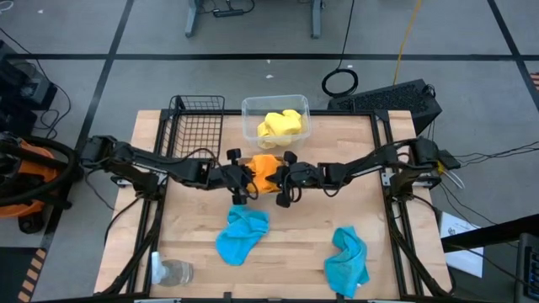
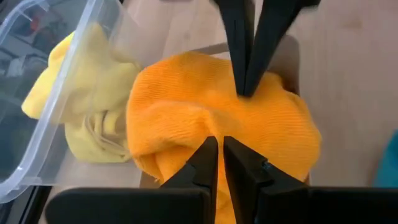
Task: Sort microfiber towel by color & place in baskets
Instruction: Put the orange microfiber cloth into the gray bin, then adjust the gray bin
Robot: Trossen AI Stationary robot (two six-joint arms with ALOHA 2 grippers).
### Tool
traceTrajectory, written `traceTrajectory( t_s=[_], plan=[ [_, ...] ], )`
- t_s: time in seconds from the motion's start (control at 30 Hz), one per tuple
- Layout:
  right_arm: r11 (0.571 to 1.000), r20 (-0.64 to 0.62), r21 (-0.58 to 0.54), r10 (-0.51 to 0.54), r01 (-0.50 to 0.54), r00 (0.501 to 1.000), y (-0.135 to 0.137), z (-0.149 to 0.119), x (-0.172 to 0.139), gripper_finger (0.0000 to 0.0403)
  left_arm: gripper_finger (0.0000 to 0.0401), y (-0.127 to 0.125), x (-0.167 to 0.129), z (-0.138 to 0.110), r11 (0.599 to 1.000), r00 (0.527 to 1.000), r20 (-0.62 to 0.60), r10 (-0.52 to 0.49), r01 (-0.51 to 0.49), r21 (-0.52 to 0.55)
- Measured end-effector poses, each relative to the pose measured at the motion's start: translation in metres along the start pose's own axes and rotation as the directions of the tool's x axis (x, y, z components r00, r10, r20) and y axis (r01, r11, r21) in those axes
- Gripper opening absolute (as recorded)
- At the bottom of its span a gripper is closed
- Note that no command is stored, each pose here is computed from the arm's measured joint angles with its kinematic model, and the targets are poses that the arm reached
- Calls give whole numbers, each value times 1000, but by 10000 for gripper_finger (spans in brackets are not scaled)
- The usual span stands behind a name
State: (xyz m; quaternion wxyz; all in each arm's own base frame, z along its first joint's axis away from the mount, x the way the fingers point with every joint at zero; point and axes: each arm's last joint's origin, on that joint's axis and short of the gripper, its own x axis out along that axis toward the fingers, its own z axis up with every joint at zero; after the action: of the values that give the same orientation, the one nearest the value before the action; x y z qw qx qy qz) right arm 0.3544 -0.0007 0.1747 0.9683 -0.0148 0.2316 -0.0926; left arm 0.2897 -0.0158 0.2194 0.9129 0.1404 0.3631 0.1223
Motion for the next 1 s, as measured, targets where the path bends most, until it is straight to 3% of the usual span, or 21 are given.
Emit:
traceTrajectory(
  t_s=[0.27, 0.47, 0.63, 0.8, 1.0],
  plan=[
    [1000, -33, 9, -4, 4, 999, 2, -16, 15, 0, 33, -9, -9, -3, 999, 999, -27, -28, 29, 16],
    [1000, 15, -10, 11, -10, 1000, 6, 7, -9, 0, 33, -7, -18, -18, 996, 981, -177, 83, -85, -1],
    [999, -12, -28, 33, -34, 999, 13, 18, -33, 0, 33, -9, -34, -22, 995, 977, -202, 72, -83, -46],
    [999, -142, -37, 2, -7, 990, 23, 13, -55, 0, 33, -13, -39, -33, 993, 952, -297, 76, -98, -60],
    [996, -300, -67, 37, -60, 953, 42, 0, -76, 0, 33, -16, -31, -50, 994, 944, -327, 44, -75, -82]
  ],
)
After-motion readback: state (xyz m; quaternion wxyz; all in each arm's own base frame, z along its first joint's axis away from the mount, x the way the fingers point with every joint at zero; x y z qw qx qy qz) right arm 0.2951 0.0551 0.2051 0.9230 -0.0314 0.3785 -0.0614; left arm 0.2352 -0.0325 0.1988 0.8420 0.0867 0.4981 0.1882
